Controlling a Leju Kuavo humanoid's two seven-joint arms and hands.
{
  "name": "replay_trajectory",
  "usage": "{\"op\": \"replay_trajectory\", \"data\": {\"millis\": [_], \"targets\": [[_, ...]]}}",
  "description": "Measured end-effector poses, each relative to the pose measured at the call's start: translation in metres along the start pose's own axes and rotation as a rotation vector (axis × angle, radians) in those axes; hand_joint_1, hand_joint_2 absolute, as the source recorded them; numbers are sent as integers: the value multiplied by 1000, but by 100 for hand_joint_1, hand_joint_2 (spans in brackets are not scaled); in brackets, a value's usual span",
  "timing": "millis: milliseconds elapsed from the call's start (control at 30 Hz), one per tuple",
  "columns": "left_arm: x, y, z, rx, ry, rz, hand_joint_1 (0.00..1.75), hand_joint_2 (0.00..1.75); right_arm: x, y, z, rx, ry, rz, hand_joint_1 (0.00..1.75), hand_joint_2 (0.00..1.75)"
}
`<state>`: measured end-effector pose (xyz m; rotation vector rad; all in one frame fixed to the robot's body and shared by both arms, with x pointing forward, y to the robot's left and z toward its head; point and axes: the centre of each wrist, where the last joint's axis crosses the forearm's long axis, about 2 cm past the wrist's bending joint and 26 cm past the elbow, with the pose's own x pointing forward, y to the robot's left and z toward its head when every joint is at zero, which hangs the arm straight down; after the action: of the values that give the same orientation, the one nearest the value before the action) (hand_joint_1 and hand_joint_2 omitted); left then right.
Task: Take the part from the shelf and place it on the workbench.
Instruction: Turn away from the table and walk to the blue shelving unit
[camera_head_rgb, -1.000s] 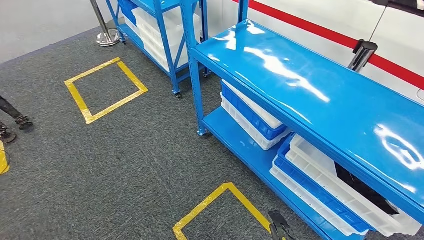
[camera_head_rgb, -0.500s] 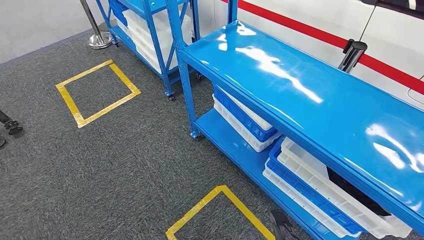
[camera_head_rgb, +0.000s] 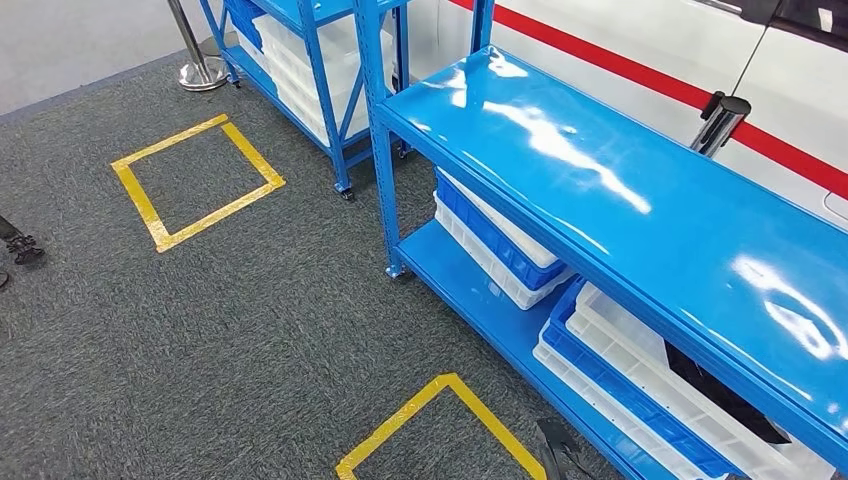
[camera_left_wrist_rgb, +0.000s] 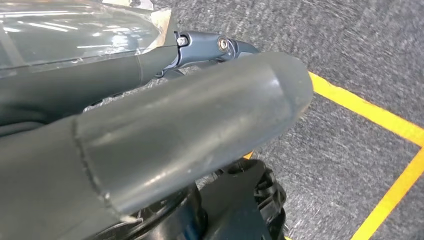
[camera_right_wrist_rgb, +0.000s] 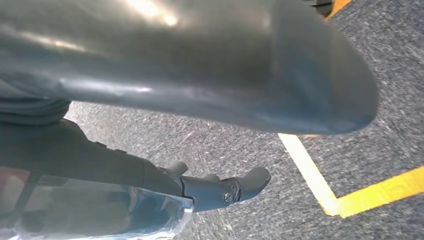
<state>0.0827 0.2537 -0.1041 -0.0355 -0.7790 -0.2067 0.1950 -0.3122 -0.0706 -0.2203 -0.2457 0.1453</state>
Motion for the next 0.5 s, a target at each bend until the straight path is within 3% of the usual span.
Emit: {"op": "replay_trajectory", "data": {"millis": [500], "targets": [[0,-1,0,1,-1,-1,0,0,4,-1,1,-2,-7,-1,0,0]]}}
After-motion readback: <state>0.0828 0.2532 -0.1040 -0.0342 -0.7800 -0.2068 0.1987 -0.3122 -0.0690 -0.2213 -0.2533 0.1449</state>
